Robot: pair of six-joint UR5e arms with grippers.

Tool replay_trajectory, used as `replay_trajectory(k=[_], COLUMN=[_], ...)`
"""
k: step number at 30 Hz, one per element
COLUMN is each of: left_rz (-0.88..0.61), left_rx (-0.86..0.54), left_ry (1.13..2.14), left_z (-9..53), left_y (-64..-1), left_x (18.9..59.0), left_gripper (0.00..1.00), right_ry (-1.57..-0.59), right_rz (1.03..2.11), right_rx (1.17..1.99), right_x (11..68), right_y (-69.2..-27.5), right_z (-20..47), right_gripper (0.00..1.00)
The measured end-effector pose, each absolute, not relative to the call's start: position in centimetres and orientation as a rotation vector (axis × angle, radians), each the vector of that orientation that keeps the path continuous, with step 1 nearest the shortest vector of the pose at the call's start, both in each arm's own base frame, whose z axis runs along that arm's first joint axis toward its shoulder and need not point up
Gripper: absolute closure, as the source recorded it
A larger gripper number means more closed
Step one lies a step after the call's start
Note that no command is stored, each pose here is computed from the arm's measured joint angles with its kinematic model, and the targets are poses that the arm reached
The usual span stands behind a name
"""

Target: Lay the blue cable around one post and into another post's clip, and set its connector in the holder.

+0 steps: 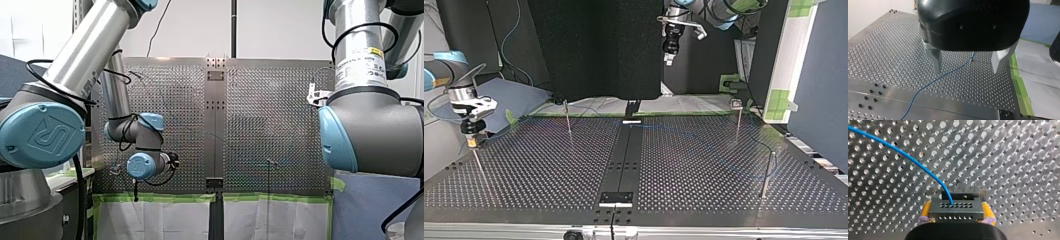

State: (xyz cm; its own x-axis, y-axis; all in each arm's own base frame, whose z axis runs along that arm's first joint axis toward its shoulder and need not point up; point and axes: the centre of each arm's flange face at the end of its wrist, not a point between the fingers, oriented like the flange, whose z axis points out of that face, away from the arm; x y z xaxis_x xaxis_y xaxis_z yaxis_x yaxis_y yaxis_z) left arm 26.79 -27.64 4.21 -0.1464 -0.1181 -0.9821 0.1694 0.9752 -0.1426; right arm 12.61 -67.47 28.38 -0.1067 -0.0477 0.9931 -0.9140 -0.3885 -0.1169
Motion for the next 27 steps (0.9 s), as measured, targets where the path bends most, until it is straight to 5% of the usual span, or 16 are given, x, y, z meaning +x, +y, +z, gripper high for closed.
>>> replay_trajectory(k=[27], left_rz=[-0.245], left_rx=[0.036], left_ry=[1.705], left_z=[4.16], left_y=[-27.51], left_x=[26.82], left_gripper=[0.01], right_ry=[-1.09], right_rz=[1.606], right_rx=[1.479], right_x=[13.06], right_y=[-67.56], right_z=[28.77], right_gripper=[1.0])
